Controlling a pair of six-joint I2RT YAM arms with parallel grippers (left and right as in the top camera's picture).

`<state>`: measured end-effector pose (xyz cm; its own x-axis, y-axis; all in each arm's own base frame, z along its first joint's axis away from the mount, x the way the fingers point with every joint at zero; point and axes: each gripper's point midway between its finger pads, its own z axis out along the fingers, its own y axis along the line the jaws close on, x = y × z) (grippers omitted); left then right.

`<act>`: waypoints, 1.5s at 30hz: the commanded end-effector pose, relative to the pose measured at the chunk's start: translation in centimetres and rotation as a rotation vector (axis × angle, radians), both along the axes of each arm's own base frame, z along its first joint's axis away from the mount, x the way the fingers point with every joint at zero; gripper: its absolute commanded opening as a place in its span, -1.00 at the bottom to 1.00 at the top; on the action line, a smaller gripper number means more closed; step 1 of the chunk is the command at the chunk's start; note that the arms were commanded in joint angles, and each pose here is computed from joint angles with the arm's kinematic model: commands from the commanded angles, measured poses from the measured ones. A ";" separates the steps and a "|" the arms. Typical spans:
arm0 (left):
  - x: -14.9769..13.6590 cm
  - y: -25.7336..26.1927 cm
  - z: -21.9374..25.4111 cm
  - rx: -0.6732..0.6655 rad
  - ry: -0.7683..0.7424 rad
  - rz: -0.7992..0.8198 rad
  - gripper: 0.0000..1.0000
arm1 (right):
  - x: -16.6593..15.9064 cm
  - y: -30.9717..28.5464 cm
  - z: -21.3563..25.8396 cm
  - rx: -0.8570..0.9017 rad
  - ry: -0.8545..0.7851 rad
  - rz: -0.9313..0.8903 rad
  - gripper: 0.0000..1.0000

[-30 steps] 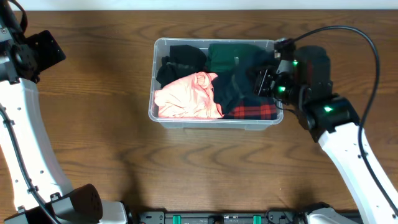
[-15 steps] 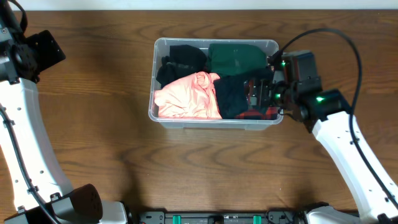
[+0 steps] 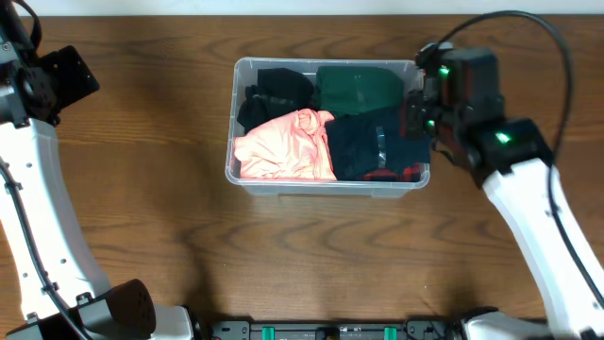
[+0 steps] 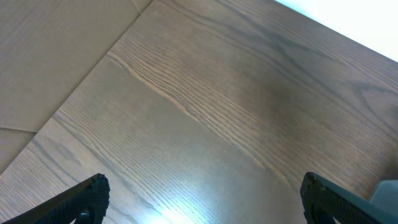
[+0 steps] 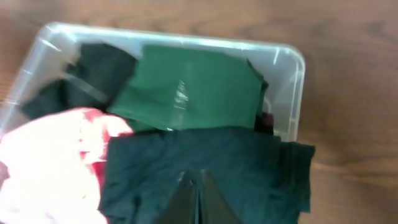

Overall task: Pack container
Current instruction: 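Press the black garment down, open the right gripper and raise it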

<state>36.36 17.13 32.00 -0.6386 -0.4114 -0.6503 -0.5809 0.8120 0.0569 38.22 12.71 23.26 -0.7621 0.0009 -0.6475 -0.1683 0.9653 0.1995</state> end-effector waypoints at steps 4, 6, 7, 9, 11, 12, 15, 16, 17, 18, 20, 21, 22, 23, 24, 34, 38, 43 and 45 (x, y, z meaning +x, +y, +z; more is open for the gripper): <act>-0.3 0.3 -0.1 0.000 0.003 0.017 0.96 | 0.3 -0.6 -6.9 -0.087 0.202 -0.046 -0.97; -0.3 0.3 -0.1 0.000 0.003 0.017 0.96 | -0.1 -1.5 -8.9 -0.132 0.270 -0.091 -0.97; -0.3 0.3 -0.1 0.000 0.003 0.017 0.96 | -0.3 -1.6 -9.8 -0.145 0.293 -0.093 -0.97; -0.3 0.3 -0.1 0.000 0.003 0.017 0.96 | -0.5 -1.5 -11.7 -0.163 0.335 -0.088 -0.98; -0.3 0.3 -0.1 0.000 0.003 0.017 0.96 | -0.7 -1.2 -13.5 -0.179 0.377 -0.080 -0.98; -0.3 0.3 -0.1 0.000 0.003 0.017 0.96 | -0.7 -1.0 -14.4 -0.186 0.394 -0.075 -0.97; -0.3 0.3 -0.1 0.000 0.003 0.017 0.96 | -0.7 -0.5 -16.3 -0.197 0.429 -0.061 -0.97; -0.3 0.3 -0.1 0.000 0.003 0.017 0.96 | -0.7 -0.4 -16.5 -0.198 0.432 -0.060 -0.97; -0.3 0.3 -0.1 0.000 0.003 0.017 0.96 | -0.7 -0.3 -16.5 -0.197 0.433 -0.062 -0.97; -0.3 0.3 -0.1 0.000 0.003 0.017 0.96 | -0.6 -0.1 -16.5 -0.195 0.428 -0.060 -0.98; -0.3 0.3 -0.1 0.000 0.003 0.017 0.96 | -0.4 0.0 -16.0 -0.190 0.412 -0.060 -0.97; -0.3 0.3 -0.1 0.000 0.003 0.017 0.96 | -0.3 0.0 -15.7 -0.186 0.402 -0.060 -0.98; -0.3 0.3 -0.1 0.000 0.003 0.017 0.96 | -0.2 0.0 -15.2 -0.182 0.390 -0.060 -0.98; -0.3 0.3 -0.1 0.000 0.003 0.017 0.96 | -0.2 0.0 -14.6 -0.176 0.375 -0.060 -0.97; -0.3 0.3 -0.1 0.000 0.003 0.017 0.96 | -0.1 0.0 -13.9 -0.170 0.358 -0.061 -0.98; -0.3 0.3 -0.1 0.000 0.003 0.017 0.96 | -0.3 -2.1 -1.5 -0.066 0.059 -0.112 0.29; -0.3 0.3 -0.1 0.000 0.003 0.017 0.96 | -0.6 -5.4 2.1 -0.042 -0.039 -0.197 0.87; -0.3 0.3 -0.1 0.000 0.003 0.017 0.96 | 0.2 -10.6 4.3 -0.029 -0.116 -0.341 0.99; -0.3 0.3 -0.1 0.000 0.003 0.017 0.96 | 0.5 -12.1 4.2 -0.031 -0.118 -0.379 0.98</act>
<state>36.36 17.13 32.00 -0.6384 -0.4117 -0.6503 -0.5812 0.8118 0.0566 38.34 2.66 27.15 -0.6515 0.2166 -0.7271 0.1262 0.9760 0.1777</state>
